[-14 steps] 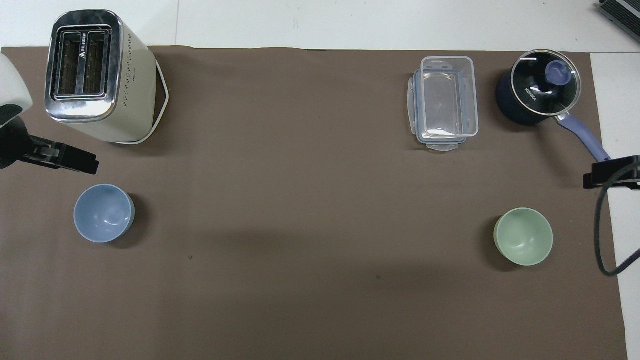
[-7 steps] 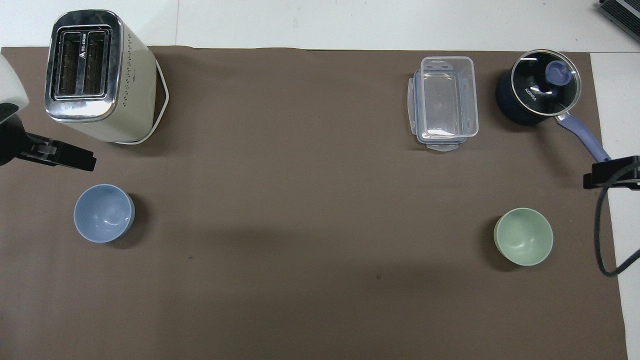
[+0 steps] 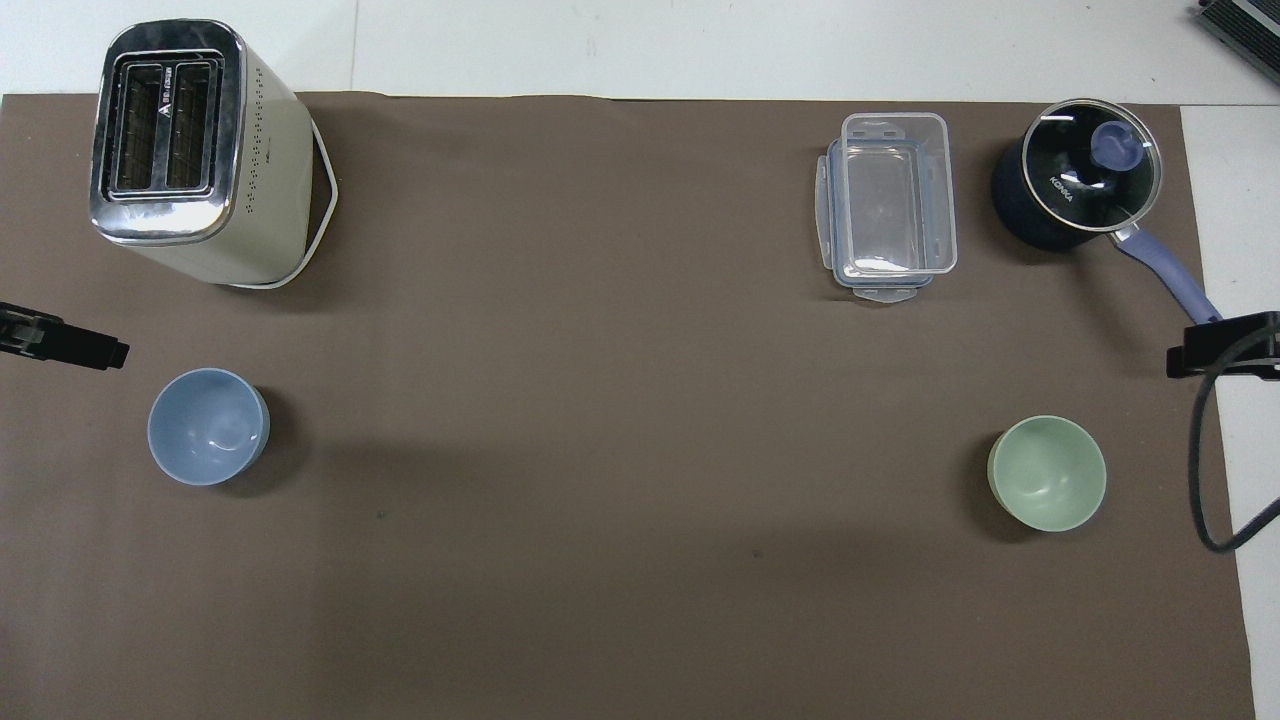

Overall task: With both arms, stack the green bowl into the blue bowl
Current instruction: 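Lower the left gripper onto the rim of the blue bowl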

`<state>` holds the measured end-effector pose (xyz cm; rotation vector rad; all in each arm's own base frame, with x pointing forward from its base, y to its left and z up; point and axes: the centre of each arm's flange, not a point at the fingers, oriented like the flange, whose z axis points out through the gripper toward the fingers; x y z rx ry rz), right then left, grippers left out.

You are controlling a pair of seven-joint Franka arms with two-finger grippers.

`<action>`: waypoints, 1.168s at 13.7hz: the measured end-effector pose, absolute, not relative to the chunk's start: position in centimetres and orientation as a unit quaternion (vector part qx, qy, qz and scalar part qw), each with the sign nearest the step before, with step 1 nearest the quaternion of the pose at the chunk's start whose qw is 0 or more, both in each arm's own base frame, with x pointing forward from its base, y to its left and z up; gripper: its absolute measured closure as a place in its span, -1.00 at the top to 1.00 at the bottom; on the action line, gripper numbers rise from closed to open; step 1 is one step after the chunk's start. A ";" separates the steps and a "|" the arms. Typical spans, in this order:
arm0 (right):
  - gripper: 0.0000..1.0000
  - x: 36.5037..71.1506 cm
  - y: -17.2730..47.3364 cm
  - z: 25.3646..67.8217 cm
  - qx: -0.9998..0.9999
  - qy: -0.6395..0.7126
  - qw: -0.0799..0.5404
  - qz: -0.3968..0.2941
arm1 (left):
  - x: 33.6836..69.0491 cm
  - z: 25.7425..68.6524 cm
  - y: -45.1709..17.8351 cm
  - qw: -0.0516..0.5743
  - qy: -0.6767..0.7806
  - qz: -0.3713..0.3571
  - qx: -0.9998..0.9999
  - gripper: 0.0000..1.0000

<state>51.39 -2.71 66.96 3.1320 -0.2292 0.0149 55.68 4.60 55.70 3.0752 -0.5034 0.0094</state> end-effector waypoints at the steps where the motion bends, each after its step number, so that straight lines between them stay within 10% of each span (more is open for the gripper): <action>1: 1.00 51.4 -2.7 67.0 0.997 -0.073 0.001 0.005 | 55.6 54.5 5.7 0.014 -0.163 0.008 0.986 1.00; 16: 1.00 51.4 -2.7 67.0 0.997 -0.073 0.001 0.005 | 53.8 35.0 11.4 0.047 -0.094 0.060 0.993 1.00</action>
